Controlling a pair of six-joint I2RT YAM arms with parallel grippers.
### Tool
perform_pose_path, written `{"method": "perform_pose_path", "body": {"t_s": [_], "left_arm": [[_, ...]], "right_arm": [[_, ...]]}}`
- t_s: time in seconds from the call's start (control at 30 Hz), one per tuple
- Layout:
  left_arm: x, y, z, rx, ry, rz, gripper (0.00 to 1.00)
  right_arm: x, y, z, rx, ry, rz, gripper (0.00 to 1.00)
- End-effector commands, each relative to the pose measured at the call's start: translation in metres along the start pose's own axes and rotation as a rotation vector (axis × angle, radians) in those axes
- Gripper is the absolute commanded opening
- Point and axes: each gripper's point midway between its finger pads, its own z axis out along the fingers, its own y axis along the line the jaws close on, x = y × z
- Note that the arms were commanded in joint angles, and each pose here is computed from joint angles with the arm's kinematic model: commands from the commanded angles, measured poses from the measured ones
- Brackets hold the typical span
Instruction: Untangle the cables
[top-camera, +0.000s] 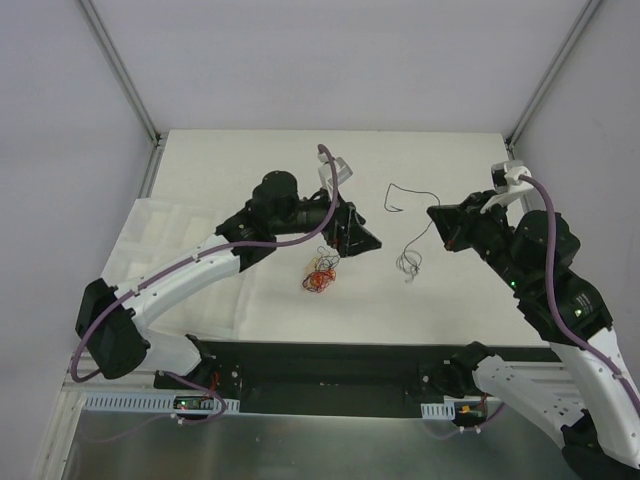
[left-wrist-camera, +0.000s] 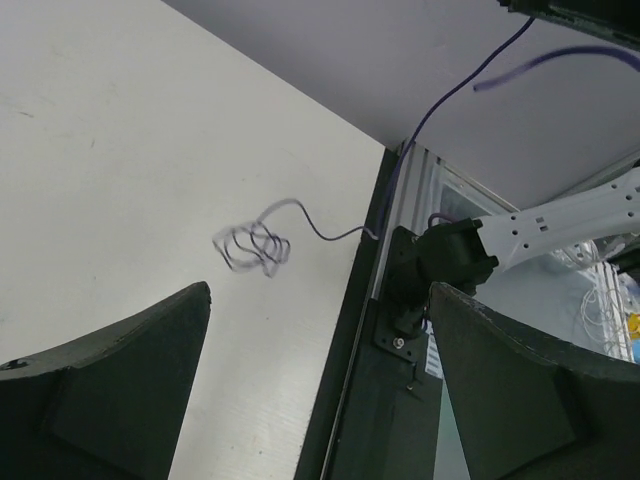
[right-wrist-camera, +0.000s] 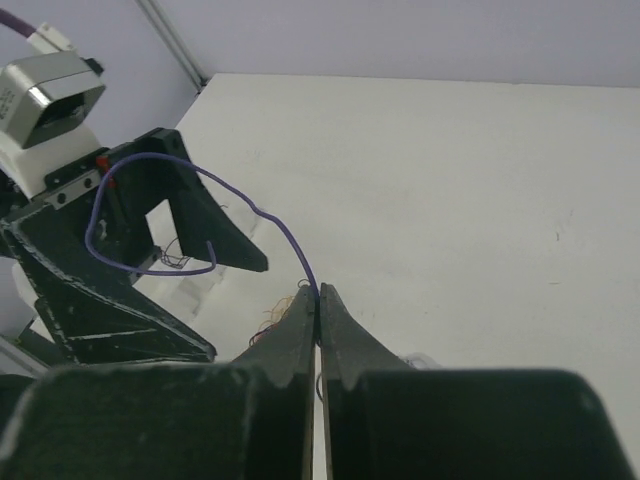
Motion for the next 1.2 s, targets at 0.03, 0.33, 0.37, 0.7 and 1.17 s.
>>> {"method": "perform_pose_path", "body": {"t_s": [0.03,0.33,0.37,0.7,1.17], "left_arm": [[-0.022,-0.031,0.027,0.127,-0.015,0.040,0.90],[-0.011,-0.091,0.044,0.405,0.035,0.031,0.90],[-0.012,-0.095,0.046,0.415,0.030,0.031,0.89],[-0.024,-0.099,0.054,0.418,0.044,0.009,0.20],[-0.068,-0.102,0.042,0.245,-0.026,-0.126,0.00]], "right_arm": [[-0.005,0.021,0.007,-0.097,-0.015,0.066,0.00],[0.001,0.035,0.005,-0.177,0.004,0.104,0.01],[0.001,0.036,0.005,-0.185,0.003,0.110,0.00],[0.004,0.043,0.002,-0.225,0.004,0.134,0.01],[0.101,-0.006,0.001,-0.069,0.156,0.081,0.67]]}}
